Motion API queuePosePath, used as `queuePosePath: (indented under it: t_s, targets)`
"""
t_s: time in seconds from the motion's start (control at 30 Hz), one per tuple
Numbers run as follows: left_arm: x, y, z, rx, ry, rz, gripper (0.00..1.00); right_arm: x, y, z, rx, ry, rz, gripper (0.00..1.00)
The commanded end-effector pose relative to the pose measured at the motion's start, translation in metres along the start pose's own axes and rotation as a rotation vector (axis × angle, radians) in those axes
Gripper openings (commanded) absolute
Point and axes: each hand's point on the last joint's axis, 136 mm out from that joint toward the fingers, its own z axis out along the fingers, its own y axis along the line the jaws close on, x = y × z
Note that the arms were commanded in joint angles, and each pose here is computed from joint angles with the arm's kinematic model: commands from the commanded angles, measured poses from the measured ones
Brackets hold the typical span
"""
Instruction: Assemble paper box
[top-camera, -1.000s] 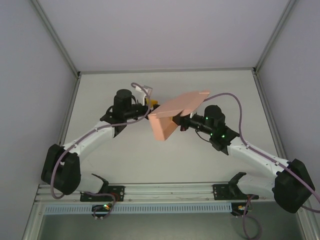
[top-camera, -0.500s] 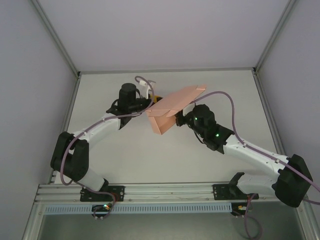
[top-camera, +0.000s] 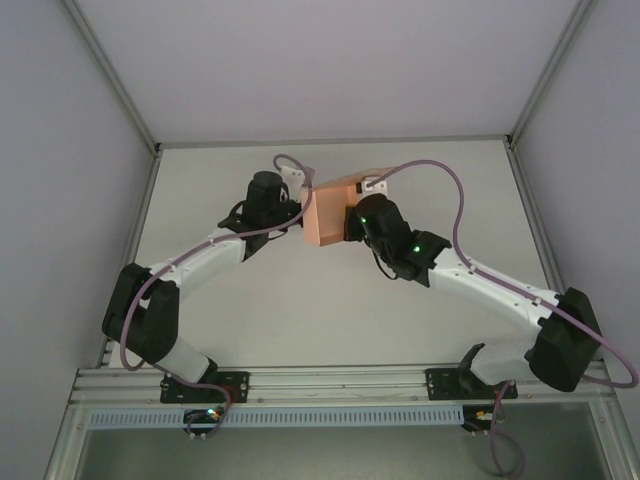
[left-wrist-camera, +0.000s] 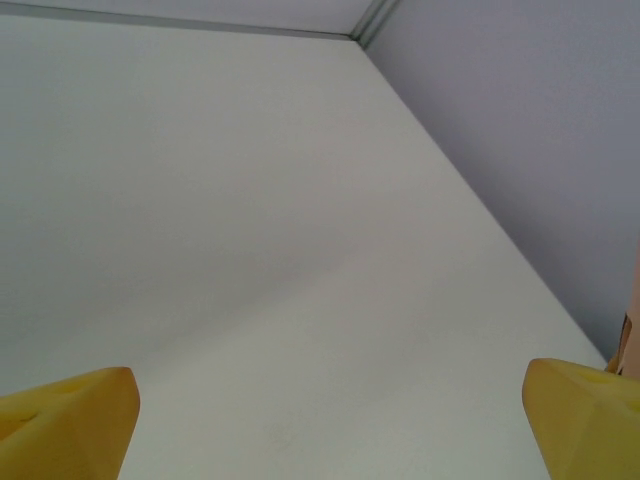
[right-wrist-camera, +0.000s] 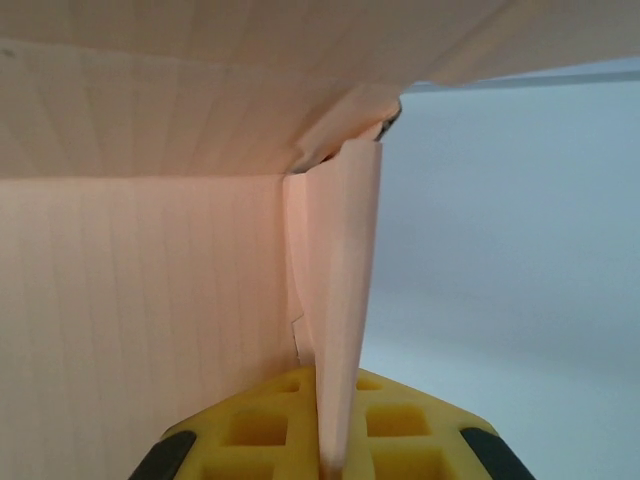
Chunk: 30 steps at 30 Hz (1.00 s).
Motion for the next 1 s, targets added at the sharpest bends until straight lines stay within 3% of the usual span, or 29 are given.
queuePosePath:
  t_s: [0.0,0.17,0.33,0.43,0.6,0.77,0.87,0.97]
  targets:
    - [0.007,-0.14,-0.025,0.447,0.033,0.314,1.0,0.042,-0.004,0.033,0.02,0.12,-0.166,0.0]
    - [0.007,-0.142,-0.029,0.422,0.027,0.345,1.0,0.044,0.015,0.033,-0.116,0.04,-0.369,0.0]
    - [0.007,-0.137,-0.027,0.396,0.034,0.343,1.0,0.054,0.037,0.021,-0.29,0.034,-0.502,0.0]
    - [0.008,-0.138,-0.027,0.405,0.027,0.348,1.0,0.05,0.031,0.022,-0.27,0.05,-0.4,0.0]
    - [0.01,-0.14,-0.029,0.419,0.026,0.361,1.0,0.04,0.014,0.028,-0.209,0.128,0.02,0.0]
    - [0.015,-0.138,-0.035,0.394,0.03,0.381,1.0,0.03,0.023,0.022,-0.263,0.091,0.048,0.0]
    - [0.011,-0.115,-0.038,0.251,-0.002,0.364,1.0,0.023,0.011,0.013,-0.229,0.033,-0.013,0.0]
    - [0.017,-0.061,-0.048,-0.047,0.0,0.251,1.0,0.031,-0.023,0.008,-0.075,0.017,-0.057,0.0]
